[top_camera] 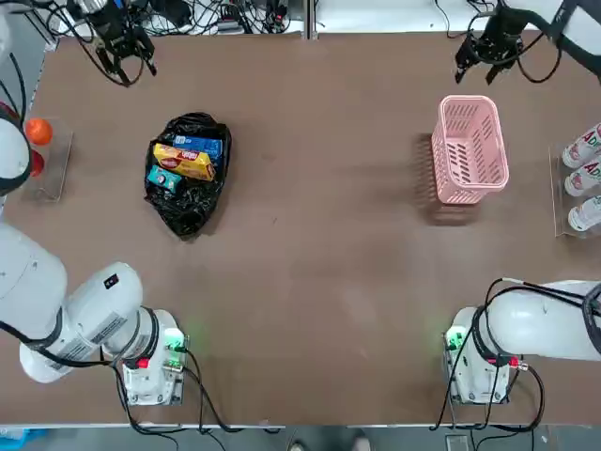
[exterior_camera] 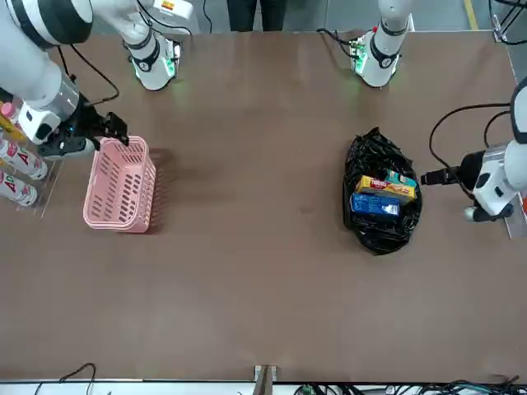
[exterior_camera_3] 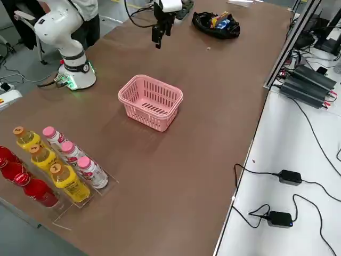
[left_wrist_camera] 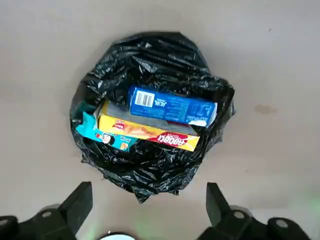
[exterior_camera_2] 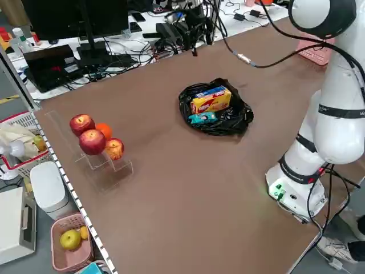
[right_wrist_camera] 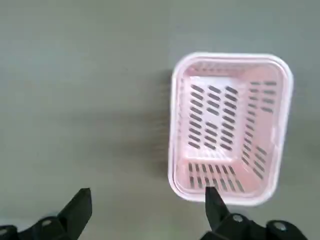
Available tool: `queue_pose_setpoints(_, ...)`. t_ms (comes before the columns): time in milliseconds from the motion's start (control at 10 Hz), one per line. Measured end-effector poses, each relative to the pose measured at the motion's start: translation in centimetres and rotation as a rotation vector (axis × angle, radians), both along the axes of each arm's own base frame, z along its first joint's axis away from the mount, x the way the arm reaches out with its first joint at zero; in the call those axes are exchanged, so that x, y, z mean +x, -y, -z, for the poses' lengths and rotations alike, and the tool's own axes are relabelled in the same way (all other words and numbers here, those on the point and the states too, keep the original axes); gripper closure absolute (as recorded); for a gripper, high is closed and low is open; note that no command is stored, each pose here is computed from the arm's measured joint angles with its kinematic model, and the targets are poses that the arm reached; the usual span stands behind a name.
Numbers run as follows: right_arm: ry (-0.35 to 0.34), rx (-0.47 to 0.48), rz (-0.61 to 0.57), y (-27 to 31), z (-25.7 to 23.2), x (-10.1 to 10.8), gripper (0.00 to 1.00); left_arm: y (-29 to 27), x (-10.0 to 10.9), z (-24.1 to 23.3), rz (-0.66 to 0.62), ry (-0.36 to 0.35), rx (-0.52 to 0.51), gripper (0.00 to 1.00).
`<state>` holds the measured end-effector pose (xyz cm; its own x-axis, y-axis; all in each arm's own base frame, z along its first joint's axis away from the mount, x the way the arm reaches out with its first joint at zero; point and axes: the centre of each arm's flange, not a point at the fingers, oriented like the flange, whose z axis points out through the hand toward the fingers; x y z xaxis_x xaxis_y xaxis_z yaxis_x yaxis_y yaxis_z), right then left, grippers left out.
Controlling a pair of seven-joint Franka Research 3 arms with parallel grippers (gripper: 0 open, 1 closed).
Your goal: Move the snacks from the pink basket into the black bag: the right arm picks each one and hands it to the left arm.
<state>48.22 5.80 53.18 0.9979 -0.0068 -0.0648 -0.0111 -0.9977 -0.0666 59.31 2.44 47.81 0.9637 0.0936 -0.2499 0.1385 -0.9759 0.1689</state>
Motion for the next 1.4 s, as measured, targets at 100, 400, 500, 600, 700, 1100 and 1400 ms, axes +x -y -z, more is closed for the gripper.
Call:
queue_pose_setpoints(100, -0.009, -0.021, 0.038, 1.6, -0.3, -0.5, 0.0, -0.1, -0.2, -2.0, 0.003, 0.034, 0.042, 0.0)
queue_pose_setpoints(400, -0.035, -0.041, 0.159, 7.7, 0.8, -1.5, 0.0, 0.0, -2.3, -8.5, -0.001, 0.064, 0.126, 0.0)
queue_pose_setpoints(500, -0.041, -0.041, 0.192, 9.3, 0.8, -1.7, 0.0, 0.0, -3.2, -10.8, -0.002, 0.086, 0.148, 0.0)
queue_pose_setpoints(600, -0.051, -0.04, 0.212, 10.2, 0.2, -2.0, 0.0, 0.6, -4.0, -13.0, 0.005, 0.115, 0.161, 0.0)
queue_pose_setpoints(700, -0.051, -0.043, 0.215, 10.5, -1.9, -2.2, 0.0, 1.7, -4.6, -14.9, 0.02, 0.147, 0.169, 0.0)
queue_pose_setpoints(1100, 0.067, -0.062, 0.185, 9.7, -11.7, -2.5, 0.0, 5.8, -6.1, -20.0, 0.094, 0.249, 0.17, 0.0)
queue_pose_setpoints(1400, 0.105, -0.066, 0.122, 9.7, -13.8, -1.9, 0.0, 6.8, -6.6, -21.3, 0.116, 0.271, 0.167, 0.0)
